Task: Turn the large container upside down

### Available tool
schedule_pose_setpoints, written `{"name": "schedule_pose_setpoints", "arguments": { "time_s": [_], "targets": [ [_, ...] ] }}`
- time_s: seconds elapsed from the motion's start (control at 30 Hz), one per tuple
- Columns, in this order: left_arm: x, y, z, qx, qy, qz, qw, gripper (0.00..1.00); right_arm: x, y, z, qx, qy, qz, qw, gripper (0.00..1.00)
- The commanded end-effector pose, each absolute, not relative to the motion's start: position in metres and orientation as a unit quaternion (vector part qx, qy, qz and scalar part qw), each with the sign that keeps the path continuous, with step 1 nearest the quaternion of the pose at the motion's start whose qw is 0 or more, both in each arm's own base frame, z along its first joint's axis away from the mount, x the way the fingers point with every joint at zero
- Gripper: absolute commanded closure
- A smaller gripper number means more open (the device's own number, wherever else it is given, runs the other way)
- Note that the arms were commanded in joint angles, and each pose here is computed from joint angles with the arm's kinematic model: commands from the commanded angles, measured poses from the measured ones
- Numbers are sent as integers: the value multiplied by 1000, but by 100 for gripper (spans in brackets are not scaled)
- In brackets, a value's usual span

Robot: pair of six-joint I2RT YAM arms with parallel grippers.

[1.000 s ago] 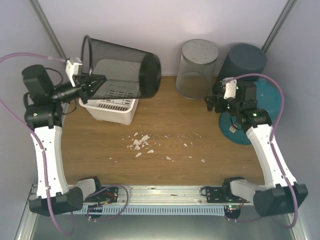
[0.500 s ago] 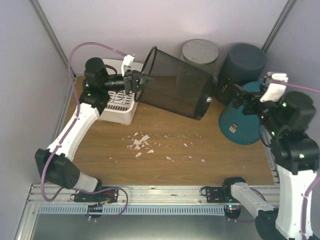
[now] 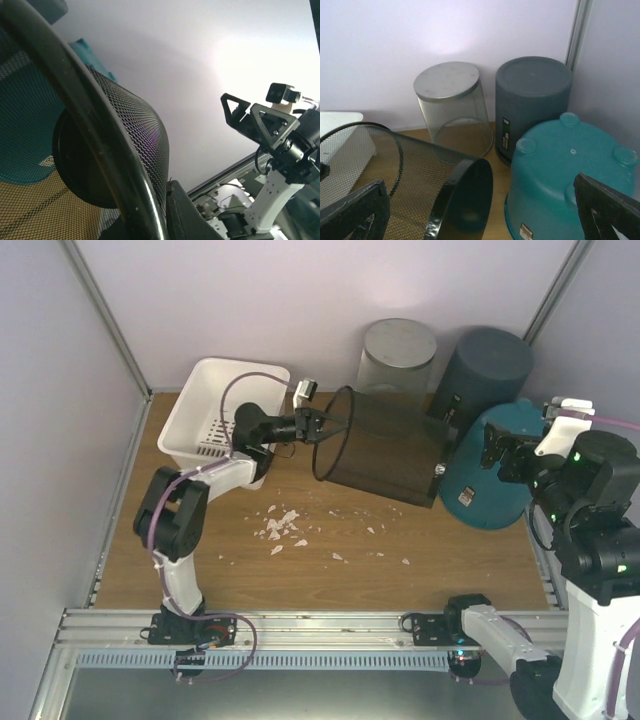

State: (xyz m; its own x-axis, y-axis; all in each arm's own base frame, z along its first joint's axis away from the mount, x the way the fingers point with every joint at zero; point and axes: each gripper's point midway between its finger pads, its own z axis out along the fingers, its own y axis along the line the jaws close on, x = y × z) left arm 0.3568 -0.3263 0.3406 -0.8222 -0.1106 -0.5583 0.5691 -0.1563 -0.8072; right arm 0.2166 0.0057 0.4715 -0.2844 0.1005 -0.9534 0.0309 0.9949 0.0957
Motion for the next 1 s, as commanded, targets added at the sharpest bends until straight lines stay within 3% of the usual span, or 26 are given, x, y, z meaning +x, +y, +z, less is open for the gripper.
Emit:
{"name": "schedule_pose_setpoints", "arguments": {
  "time_s": [0.0, 0.67, 0.97],
  "targets": [
    [344, -321, 385, 202, 509, -785, 289, 100, 212, -4, 464, 59, 810, 9, 583, 0],
    [365, -325, 286, 77, 514, -829, 206, 100, 247, 12, 420, 40, 839, 33, 541, 0],
    [371, -328, 268, 62, 522, -828, 198, 100, 254, 16, 404, 36, 847, 39, 528, 0]
  ]
}}
